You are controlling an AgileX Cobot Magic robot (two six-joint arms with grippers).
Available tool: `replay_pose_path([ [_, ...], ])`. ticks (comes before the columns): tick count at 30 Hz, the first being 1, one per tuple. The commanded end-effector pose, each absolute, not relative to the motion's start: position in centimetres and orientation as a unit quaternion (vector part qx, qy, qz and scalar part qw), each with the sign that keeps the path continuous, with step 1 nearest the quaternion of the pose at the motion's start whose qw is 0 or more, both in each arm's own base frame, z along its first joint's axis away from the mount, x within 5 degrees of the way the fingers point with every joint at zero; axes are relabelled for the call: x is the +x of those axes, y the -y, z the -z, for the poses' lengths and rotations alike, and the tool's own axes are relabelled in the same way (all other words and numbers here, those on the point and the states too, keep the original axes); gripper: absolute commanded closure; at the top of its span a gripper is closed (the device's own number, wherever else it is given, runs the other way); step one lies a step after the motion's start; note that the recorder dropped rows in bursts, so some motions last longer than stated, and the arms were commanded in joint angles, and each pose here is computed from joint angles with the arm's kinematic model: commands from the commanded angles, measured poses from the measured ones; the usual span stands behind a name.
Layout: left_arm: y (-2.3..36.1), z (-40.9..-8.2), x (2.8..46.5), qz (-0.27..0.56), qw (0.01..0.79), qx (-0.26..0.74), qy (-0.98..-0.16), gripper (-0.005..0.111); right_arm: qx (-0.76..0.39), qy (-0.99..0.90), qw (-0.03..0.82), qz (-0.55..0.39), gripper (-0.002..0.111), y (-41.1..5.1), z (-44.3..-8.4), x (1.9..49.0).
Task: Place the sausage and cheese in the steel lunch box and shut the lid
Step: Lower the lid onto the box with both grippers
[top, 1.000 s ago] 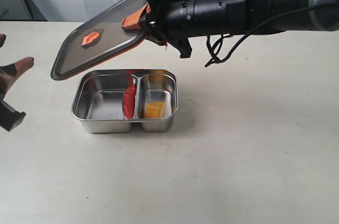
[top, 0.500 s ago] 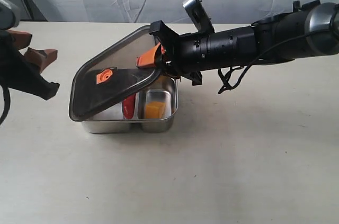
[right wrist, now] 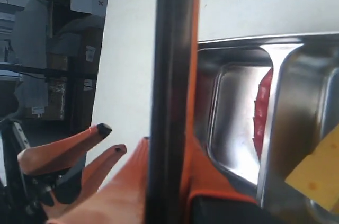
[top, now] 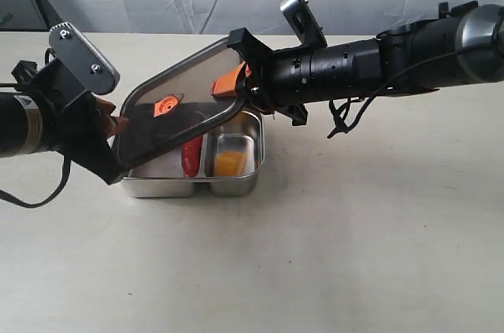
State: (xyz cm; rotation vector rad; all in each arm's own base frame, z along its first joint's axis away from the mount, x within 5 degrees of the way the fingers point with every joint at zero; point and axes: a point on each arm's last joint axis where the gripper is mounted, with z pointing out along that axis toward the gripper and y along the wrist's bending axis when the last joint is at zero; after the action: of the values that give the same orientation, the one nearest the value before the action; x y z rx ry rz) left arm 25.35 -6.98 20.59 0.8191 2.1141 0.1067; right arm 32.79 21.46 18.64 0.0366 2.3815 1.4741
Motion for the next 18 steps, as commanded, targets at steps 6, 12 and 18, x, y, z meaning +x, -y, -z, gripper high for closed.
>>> replay_pose_path([
  [6, 7.5, -25.4, 27.1, -0.038, 0.497, 0.289, -0.817, 0.078, 0.070, -0.834, 0.139, -0.530, 0.109, -21.4, -19.4, 32.7],
  [12, 7.6, -23.7, 27.8, -0.042, 0.471, 0.296, -0.830, 0.065, 0.090, -0.846, 0.143, -0.505, 0.109, -22.3, -19.0, 32.4],
  [18, 7.7, -22.9, 28.1, -0.042, 0.458, 0.299, -0.836, 0.066, 0.086, -0.851, 0.150, -0.497, 0.109, -22.6, -18.8, 32.2],
])
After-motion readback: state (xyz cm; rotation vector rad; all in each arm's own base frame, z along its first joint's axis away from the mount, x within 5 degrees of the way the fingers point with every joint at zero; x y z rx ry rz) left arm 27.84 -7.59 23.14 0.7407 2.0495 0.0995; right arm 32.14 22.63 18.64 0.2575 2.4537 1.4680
